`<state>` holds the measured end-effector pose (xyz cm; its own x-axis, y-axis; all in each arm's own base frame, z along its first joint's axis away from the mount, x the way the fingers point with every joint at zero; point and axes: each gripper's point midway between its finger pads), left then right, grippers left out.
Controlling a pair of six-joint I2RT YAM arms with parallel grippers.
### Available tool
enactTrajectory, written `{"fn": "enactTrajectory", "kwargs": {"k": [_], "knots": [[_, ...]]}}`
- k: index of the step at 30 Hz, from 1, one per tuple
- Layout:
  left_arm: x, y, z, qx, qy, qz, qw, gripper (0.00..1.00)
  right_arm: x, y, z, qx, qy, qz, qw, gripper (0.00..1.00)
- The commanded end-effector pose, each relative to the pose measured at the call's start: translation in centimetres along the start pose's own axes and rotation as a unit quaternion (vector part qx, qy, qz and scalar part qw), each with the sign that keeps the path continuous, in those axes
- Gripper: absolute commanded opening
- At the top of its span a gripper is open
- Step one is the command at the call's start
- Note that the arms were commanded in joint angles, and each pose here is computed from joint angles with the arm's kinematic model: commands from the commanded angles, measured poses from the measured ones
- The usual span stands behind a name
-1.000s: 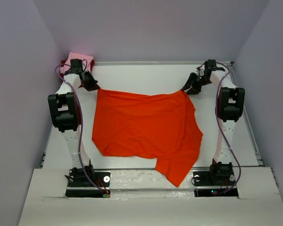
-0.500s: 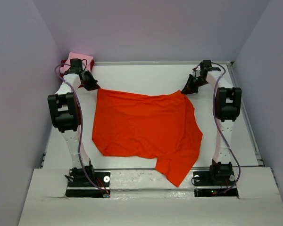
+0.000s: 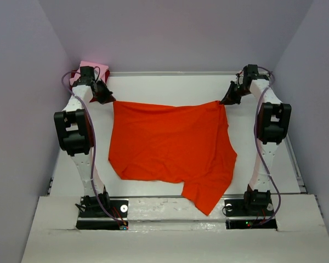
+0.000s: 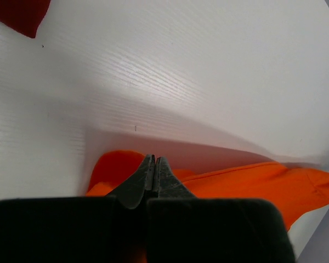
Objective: Fold and stack the t-shirts
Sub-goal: Grap the side of the flattened tshirt furthest away from the robot with both arms
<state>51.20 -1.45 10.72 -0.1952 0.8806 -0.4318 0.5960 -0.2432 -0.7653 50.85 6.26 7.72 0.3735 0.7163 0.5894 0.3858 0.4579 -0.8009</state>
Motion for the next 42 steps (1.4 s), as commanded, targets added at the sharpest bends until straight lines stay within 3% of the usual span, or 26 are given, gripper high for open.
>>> {"fn": "enactTrajectory", "kwargs": {"k": [1, 17, 28, 42], "knots": [[-1.1, -1.9, -2.1, -0.033, 0.019, 0.011, 0.999, 0.00, 2.7, -2.7, -1.9, -0.048, -0.028, -0.030, 0.998, 0.00], [-0.7, -4.2, -3.1, -0.057, 0.028, 0.016, 0.998, 0.00, 4.8, -6.0, -0.9, -0.061, -0.045, -0.056, 0.996, 0.00], [-1.4, -4.9, -1.7, -0.046, 0.025, 0.039, 0.998, 0.00, 5.1, -9.2, 2.8, -0.049, -0.040, -0.063, 0.996, 0.00], [-0.6, -6.6, 2.6, -0.003, 0.009, 0.023, 1.000, 0.00, 1.0, -8.4, 6.8, -0.004, -0.001, -0.002, 1.000, 0.00]]}}
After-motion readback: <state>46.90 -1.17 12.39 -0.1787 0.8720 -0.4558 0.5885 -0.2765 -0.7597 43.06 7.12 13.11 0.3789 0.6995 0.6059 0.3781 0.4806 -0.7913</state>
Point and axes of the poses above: each gripper's point midway between its finger pads, its own y axis out along the fingers, its own x axis along the line the jaws close on, z = x × y, and after that the axes turned 12 degrees about y, right-handed
